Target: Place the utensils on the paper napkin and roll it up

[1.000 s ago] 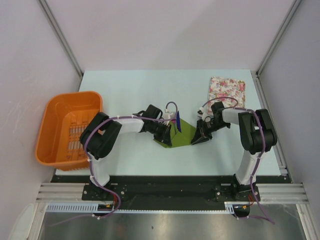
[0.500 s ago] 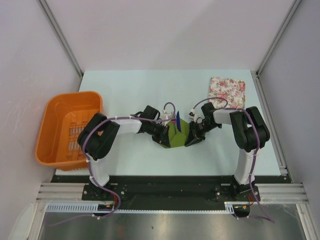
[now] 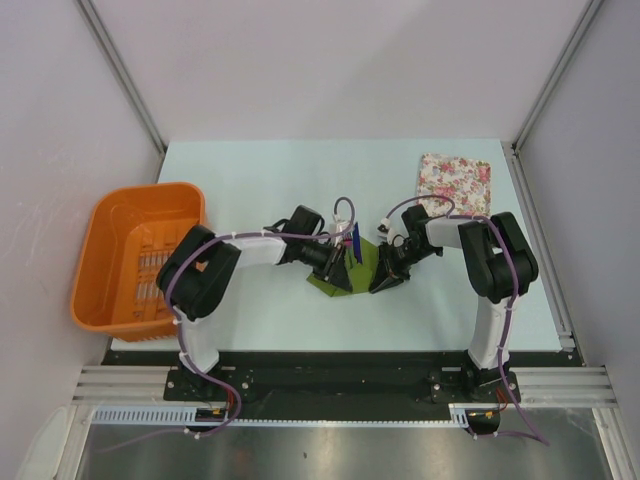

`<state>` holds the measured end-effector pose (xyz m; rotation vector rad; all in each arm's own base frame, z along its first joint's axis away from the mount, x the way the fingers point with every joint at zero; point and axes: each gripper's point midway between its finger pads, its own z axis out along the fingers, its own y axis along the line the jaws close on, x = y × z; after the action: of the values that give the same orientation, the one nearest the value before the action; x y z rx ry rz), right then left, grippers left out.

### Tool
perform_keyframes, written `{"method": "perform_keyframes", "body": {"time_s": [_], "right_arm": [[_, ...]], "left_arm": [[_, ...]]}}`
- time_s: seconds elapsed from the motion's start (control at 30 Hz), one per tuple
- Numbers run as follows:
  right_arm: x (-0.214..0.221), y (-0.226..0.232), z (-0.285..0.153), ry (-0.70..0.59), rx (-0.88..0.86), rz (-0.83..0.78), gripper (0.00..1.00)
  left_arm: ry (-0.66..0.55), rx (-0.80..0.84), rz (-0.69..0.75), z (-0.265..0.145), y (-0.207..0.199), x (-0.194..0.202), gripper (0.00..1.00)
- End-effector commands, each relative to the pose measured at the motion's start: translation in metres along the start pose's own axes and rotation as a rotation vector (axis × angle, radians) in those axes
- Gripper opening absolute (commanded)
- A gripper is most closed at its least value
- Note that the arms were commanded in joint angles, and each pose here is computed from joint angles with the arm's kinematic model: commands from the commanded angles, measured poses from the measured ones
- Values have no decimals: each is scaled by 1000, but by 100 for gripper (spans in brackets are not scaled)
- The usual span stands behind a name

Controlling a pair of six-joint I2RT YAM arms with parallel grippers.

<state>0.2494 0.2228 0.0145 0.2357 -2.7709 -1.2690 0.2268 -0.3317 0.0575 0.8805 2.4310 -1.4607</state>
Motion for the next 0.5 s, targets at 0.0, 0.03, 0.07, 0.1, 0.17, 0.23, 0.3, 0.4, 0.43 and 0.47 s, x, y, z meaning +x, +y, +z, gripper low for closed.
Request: {"method": "perform_keyframes", "body": {"time_s": [0.0,0.03,0.07,0.1,0.17,0.23,0.3,0.4,0.43,0.47], "right_arm": [[-11,-10,6,-21,48,-32,15],[-10,-11,7,-18,50,-31,15],[-11,-11,6,-21,50,-31,14],[-11,-11,6,-21,50,-27,15],[-11,-11,7,-20,53,-32,14],[-11,-13,8,-18,58,-30,14],[-12,-15,7,-22,68,-29,13],[-11,-17,8,-19,74,-21,13],[-11,-18,9,-19,76,-22,12],[-12,-18,8,-20,79,-22,12]], "left_arm": [[-9,61,-37,13,-1,-15,27],[-9,63,-38,15,0,-16,27],[-1,62,-52,18,4,-13,27],[-2,62,-53,18,6,-14,27],[11,60,-71,21,11,-9,27],[16,55,-78,20,16,-6,26],[16,49,-79,18,20,-2,26],[25,43,-129,14,31,8,25],[17,36,-145,10,37,8,25],[18,33,-164,8,40,13,25]]}}
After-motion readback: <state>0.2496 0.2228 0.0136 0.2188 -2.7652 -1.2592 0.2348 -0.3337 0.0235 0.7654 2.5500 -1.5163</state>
